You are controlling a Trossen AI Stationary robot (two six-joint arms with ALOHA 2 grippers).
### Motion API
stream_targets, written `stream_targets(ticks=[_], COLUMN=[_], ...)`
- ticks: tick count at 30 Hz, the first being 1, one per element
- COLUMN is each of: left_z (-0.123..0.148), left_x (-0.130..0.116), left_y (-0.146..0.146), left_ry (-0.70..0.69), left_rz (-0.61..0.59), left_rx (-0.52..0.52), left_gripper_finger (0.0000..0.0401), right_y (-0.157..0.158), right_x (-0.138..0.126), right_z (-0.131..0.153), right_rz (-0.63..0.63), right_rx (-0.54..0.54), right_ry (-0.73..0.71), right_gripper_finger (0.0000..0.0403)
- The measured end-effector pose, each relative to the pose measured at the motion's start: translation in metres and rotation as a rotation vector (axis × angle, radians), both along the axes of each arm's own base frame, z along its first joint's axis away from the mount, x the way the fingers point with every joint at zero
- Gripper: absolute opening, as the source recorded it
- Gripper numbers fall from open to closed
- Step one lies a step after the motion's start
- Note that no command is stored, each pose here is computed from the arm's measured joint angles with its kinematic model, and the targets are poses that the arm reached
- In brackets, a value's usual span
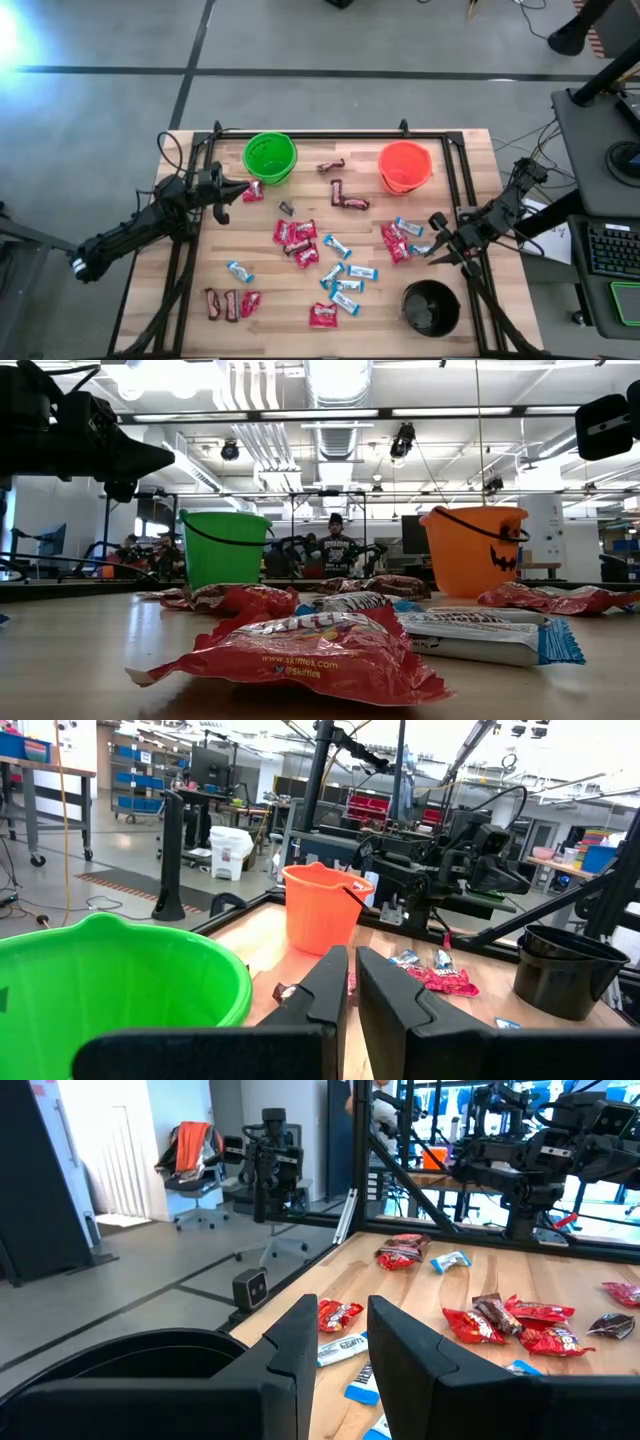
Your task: Sort candy
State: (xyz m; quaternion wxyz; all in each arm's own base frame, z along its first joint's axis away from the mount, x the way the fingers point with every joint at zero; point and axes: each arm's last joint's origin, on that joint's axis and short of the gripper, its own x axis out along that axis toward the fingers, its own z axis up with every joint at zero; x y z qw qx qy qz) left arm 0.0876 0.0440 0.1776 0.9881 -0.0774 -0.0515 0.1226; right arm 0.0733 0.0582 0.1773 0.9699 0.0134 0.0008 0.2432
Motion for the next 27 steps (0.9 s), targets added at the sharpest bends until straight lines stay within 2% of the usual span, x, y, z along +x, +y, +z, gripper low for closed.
stream_targets(ticks=[14,27], left_z=[0.0,0.0], left_x=[0.0,0.0], left_y=[0.0,0.0], left_ry=[0.0,-0.001], left_rz=[0.0,0.0], left_rx=[0.0,0.0], left_gripper_finger=[0.0008,0.0008], right_y=[-0.001,-0.001], right_x=[0.0005,0.0006], right_z=[-0.0001,0.0], right_rz=[-0.039,-0.039], right_rx=[-0.03,0.001], right_ry=[-0.015,0.0], right_gripper_finger=[0.0079,0.0079])
